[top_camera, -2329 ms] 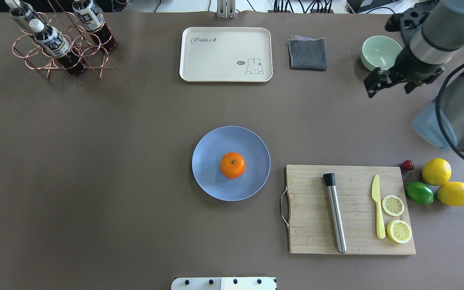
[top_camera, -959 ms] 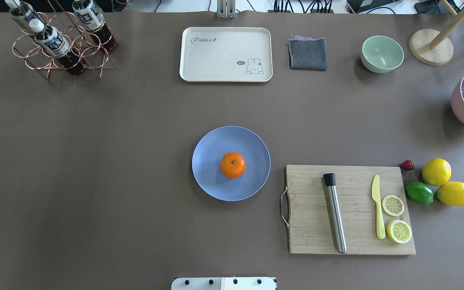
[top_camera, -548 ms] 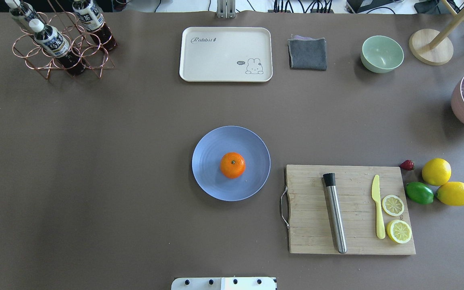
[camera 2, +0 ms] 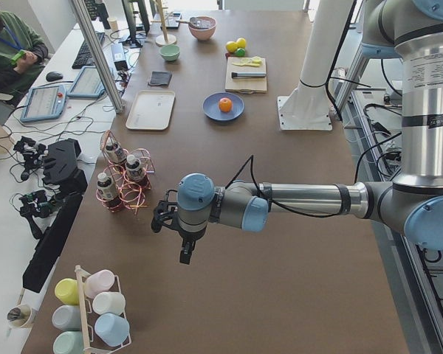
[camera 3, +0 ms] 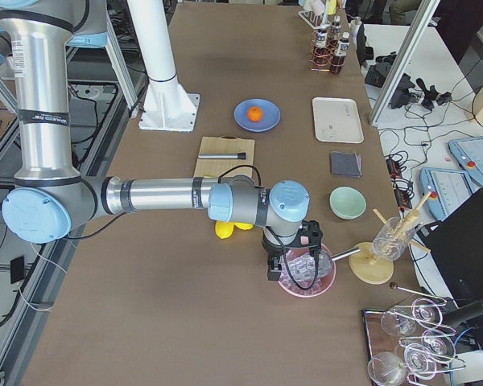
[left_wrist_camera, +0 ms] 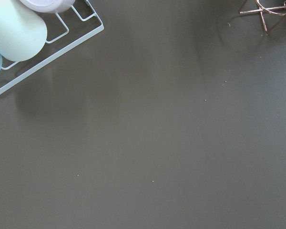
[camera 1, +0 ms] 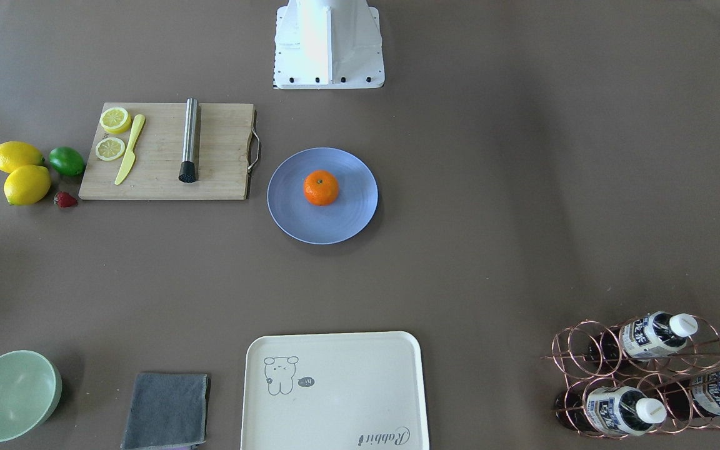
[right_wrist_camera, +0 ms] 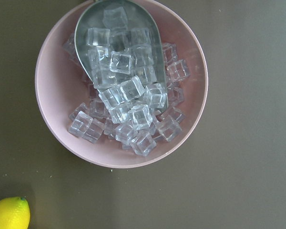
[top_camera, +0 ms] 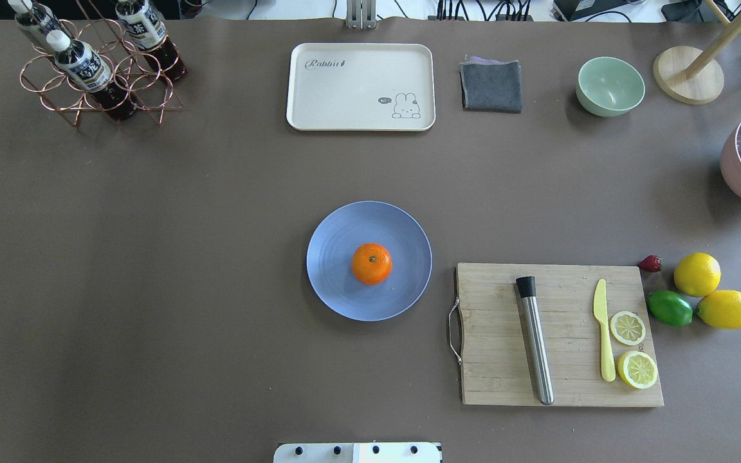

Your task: Pick orange to plate

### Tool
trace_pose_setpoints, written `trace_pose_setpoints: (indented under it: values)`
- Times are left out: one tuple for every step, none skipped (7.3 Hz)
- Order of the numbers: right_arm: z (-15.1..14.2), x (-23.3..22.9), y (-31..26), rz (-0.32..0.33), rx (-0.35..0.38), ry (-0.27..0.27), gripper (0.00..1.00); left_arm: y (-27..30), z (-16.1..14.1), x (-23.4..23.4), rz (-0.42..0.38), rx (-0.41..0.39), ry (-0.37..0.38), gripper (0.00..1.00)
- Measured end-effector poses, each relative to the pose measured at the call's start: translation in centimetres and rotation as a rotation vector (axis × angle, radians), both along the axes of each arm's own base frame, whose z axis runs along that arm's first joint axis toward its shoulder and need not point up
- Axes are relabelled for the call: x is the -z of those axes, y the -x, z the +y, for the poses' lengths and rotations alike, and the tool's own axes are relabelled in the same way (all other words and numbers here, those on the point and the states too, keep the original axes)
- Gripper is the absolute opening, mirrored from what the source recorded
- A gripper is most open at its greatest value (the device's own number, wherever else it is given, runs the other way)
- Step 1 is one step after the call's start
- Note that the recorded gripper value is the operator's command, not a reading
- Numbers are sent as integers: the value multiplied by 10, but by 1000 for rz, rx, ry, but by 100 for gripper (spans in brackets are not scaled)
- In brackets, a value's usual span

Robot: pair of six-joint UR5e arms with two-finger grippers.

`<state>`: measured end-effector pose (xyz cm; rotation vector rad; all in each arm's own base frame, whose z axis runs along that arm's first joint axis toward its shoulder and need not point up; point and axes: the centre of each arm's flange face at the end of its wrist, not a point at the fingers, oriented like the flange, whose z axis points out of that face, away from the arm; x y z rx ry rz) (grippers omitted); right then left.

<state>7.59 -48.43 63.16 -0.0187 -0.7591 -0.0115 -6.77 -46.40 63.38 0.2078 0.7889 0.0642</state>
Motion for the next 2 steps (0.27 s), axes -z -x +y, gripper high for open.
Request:
trace_pose_setpoints:
  values:
    - [-1,1,0,2,1,-3,100,0,0,-1,0,0,1,98]
    - [-2,2,0,4,1,-8,100,0,0,-1,0,1,2,98]
